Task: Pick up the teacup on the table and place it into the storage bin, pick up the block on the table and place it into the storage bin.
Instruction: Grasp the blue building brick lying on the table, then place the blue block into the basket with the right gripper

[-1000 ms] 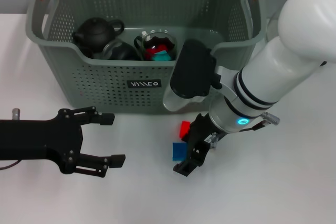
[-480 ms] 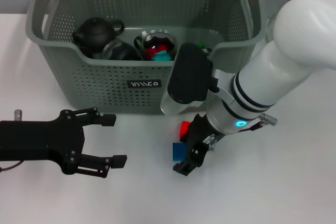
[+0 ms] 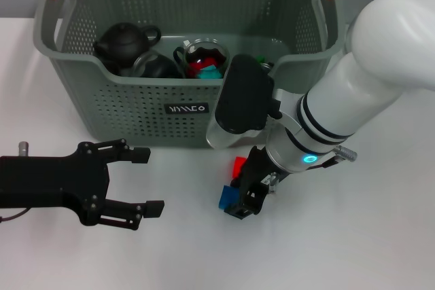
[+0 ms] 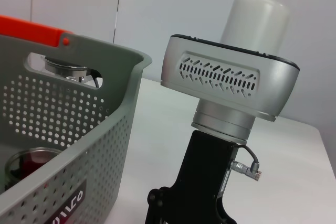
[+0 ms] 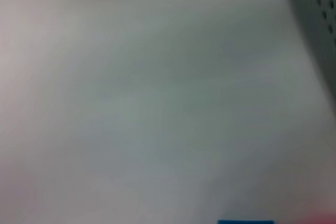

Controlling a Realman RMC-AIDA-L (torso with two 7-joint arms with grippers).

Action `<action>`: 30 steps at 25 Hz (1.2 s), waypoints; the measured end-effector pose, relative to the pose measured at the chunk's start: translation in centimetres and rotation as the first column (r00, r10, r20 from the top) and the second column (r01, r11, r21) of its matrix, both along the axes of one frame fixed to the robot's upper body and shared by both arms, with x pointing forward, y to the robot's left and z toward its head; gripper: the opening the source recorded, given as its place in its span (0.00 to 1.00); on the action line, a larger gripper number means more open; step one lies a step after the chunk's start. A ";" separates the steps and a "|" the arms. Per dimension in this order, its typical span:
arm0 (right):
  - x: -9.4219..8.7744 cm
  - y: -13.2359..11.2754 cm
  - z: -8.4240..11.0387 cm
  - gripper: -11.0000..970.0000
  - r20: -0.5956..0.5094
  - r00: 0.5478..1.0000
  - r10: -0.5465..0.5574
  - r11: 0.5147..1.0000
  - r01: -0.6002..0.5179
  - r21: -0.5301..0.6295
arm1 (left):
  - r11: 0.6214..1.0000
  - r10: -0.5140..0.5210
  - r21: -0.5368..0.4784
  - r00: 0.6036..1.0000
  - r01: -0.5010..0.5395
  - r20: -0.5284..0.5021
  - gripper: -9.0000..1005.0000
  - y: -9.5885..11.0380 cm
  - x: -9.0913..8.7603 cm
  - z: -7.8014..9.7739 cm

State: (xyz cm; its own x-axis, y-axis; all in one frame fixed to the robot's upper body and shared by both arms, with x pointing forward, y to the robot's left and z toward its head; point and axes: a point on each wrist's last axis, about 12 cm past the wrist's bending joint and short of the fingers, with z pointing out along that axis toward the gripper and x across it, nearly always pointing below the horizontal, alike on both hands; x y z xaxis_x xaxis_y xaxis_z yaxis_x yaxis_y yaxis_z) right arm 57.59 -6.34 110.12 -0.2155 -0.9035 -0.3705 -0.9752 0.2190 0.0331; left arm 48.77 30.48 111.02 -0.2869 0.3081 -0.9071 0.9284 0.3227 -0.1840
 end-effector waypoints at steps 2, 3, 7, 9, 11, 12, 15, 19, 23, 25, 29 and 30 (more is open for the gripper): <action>0.0 0.0 0.0 0.53 0.000 1.000 0.001 1.000 -0.001 -0.001 | 1.000 0.000 0.000 1.000 0.000 0.000 0.96 0.0 0.0 0.0; 0.0 0.0 0.0 0.52 0.000 1.000 0.001 1.000 -0.001 -0.002 | 1.000 0.000 0.000 1.000 0.000 0.000 0.96 0.0 0.0 0.0; -0.1 0.1 0.0 0.49 0.000 1.000 0.005 1.000 -0.005 -0.007 | 1.000 0.001 0.001 1.000 -0.001 0.000 0.96 0.0 0.0 0.0; -0.2 0.1 0.0 0.47 -0.007 1.000 0.010 1.000 -0.010 -0.013 | 1.000 0.002 0.001 1.000 -0.002 0.001 0.96 0.1 0.0 0.0; -0.3 0.2 0.2 0.46 -0.012 1.000 0.018 1.000 -0.019 -0.014 | 1.000 0.002 0.001 1.000 -0.002 0.001 0.96 0.1 0.0 0.0; -0.4 0.2 0.3 0.45 -0.012 1.000 0.024 1.000 -0.024 -0.009 | 1.000 0.002 0.001 1.000 -0.002 0.000 0.96 0.1 0.0 0.0; -0.8 0.2 1.0 0.45 -0.015 0.999 0.043 0.999 -0.043 0.016 | 1.000 -0.001 -0.001 1.000 0.001 -0.002 0.96 0.1 0.0 0.1; -0.9 -0.1 3.2 0.44 -0.025 0.998 0.051 0.996 -0.050 0.069 | 1.000 0.000 -0.001 1.000 0.000 -0.003 0.96 0.1 -0.1 0.0; -0.7 -0.8 6.4 0.44 -0.034 0.998 0.056 0.989 -0.051 0.142 | 1.000 0.011 0.025 1.000 -0.010 -0.015 0.96 0.8 -0.4 0.0; -0.7 -1.0 8.5 0.44 -0.015 0.998 0.065 0.980 -0.061 0.188 | 0.999 0.024 0.031 0.999 -0.023 -0.027 0.96 1.5 -0.7 0.0; -0.4 -1.5 13.3 0.44 0.059 0.997 0.054 0.949 -0.070 0.306 | 0.999 0.036 0.024 0.999 -0.035 -0.032 0.96 2.1 -1.1 0.1; -0.4 -1.6 14.5 0.44 0.084 0.995 0.049 0.938 -0.075 0.338 | 0.999 0.039 0.024 0.999 -0.038 -0.032 0.96 2.1 -1.2 0.1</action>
State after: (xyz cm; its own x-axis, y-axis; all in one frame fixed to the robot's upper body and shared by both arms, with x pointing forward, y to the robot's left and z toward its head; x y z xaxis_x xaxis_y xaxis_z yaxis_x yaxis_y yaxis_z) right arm 57.23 -7.94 124.64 -0.1238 -0.7311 -0.6710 -0.9890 0.1464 0.0230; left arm 47.60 32.61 111.14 -0.3278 0.3172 -0.8899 0.9091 0.3624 -0.2057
